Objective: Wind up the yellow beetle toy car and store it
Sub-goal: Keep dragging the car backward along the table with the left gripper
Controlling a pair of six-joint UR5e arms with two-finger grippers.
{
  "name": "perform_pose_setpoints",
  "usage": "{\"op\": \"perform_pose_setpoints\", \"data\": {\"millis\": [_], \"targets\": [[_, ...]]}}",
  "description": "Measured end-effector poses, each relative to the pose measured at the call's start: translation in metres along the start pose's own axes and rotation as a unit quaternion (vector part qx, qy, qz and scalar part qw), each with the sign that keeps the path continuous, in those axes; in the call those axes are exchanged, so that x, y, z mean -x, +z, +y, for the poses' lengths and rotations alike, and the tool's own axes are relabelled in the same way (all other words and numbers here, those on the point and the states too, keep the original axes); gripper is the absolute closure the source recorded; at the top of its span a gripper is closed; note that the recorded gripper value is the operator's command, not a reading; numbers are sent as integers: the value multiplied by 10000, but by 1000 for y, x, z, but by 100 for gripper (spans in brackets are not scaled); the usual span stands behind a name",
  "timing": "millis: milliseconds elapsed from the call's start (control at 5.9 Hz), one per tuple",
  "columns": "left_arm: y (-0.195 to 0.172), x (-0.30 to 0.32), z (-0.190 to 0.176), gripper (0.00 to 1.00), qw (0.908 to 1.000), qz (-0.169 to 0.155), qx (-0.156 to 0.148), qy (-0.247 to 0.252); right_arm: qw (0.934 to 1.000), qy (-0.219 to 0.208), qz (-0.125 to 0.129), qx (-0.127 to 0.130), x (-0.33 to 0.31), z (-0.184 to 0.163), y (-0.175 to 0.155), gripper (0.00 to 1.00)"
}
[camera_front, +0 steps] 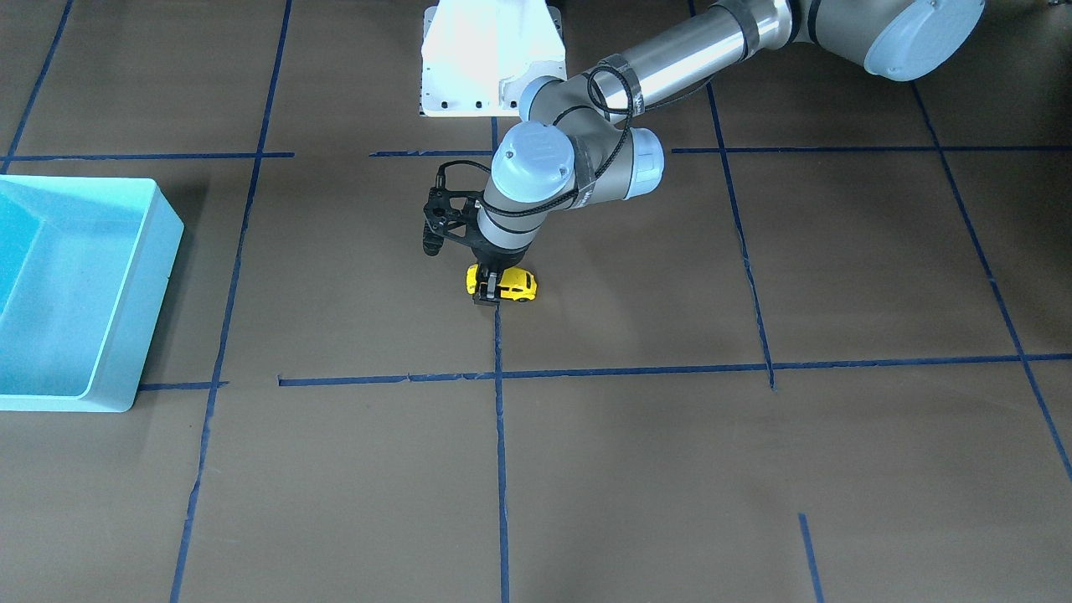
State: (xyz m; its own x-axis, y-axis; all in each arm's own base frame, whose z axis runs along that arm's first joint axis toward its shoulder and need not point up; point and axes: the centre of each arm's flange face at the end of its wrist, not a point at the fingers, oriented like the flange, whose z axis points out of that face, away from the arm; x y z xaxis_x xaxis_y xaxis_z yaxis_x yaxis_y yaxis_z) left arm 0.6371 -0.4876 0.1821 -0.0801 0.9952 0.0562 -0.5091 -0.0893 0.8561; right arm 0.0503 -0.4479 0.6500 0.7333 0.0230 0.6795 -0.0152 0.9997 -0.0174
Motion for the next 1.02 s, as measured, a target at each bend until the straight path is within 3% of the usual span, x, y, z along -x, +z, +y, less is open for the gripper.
{"op": "perform_pose_setpoints", "data": {"millis": [1016], "targets": [[1, -5, 39, 100, 10000, -32, 16, -22, 10000, -4, 0, -8, 1, -1, -1, 0]]}}
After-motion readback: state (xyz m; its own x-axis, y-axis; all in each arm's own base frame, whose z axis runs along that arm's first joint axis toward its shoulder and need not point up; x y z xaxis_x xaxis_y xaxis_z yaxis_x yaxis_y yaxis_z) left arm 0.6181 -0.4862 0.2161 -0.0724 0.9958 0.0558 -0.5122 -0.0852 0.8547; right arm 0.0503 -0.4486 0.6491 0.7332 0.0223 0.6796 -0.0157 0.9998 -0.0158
